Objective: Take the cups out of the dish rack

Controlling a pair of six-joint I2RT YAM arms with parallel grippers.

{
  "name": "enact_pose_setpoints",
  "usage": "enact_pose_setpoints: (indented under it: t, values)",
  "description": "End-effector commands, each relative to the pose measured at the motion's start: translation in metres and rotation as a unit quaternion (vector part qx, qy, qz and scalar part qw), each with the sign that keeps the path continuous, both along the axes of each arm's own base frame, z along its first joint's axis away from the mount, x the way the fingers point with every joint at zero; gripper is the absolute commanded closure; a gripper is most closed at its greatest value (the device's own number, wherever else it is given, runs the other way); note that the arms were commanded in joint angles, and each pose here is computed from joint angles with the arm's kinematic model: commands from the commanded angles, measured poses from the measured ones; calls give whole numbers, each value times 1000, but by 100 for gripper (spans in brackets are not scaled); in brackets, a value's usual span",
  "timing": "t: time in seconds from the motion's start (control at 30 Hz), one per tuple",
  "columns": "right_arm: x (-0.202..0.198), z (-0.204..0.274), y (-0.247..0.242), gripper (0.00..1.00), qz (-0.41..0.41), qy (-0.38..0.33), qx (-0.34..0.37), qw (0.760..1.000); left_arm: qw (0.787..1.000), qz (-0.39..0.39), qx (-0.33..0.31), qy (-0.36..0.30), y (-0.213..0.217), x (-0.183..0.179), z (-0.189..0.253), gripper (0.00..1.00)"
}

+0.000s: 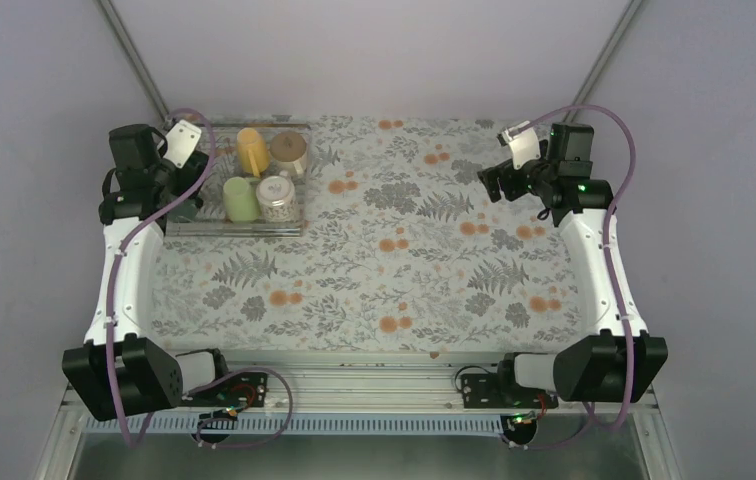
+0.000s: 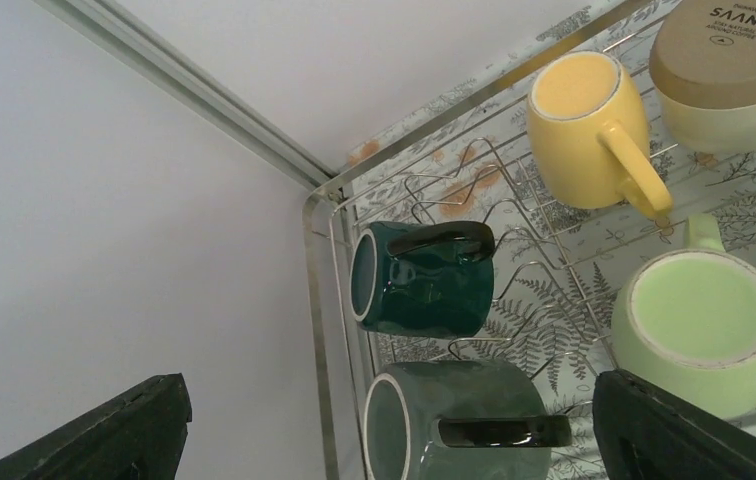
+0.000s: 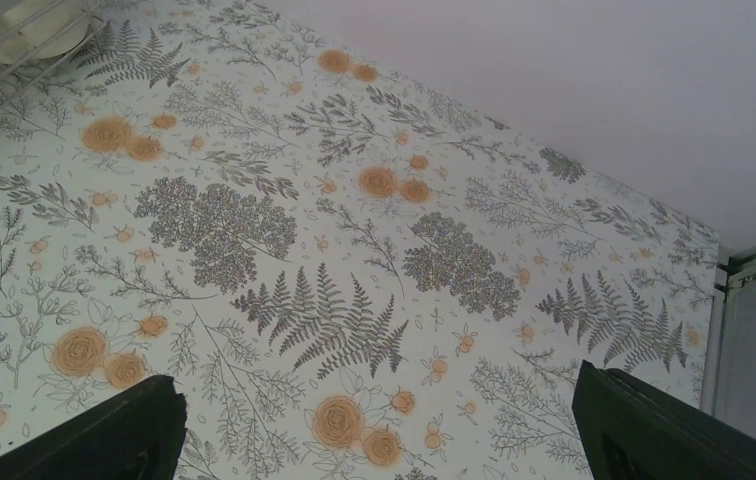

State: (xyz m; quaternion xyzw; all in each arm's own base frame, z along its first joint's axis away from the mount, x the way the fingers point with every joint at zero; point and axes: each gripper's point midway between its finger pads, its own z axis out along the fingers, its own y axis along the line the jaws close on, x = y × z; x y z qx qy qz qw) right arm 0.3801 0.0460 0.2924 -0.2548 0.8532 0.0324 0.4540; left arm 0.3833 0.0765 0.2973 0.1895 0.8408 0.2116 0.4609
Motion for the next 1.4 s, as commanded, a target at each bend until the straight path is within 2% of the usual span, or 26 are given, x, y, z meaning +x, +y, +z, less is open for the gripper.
enact_pose_setpoints:
  t: [0.0, 0.17, 0.43, 0.6, 0.73, 0.87, 0.97, 1.07, 1.37]
  values:
    - [5, -6, 2, 0, 5, 0, -3, 1000, 1000, 1, 17, -25, 4, 0, 13, 0]
    - [2, -13, 7, 0, 22, 16, -1, 1000, 997, -48, 63, 2, -2, -4, 4, 0]
    - [-13, -30, 25, 0, 85, 62, 11, 994, 969, -179, 153, 73, -18, -9, -13, 0]
    - [-18, -33, 30, 0, 104, 72, 14, 992, 932, -277, 171, 159, -26, -4, -27, 0]
    - [-19, -34, 31, 0, 109, 73, 11, 991, 907, -334, 193, 168, -31, 5, -25, 0]
    - [-20, -39, 31, 0, 113, 76, 8, 991, 866, -403, 242, 171, -37, 1, -40, 0]
    - [-22, -44, 31, 0, 116, 76, 4, 990, 855, -420, 250, 173, -37, 8, -53, 2]
    - [-25, -51, 29, 0, 116, 79, -2, 990, 855, -410, 256, 189, -28, 18, -66, 5]
    - [-27, -73, 26, 0, 113, 99, -9, 989, 846, -394, 276, 229, -4, 41, -120, 5]
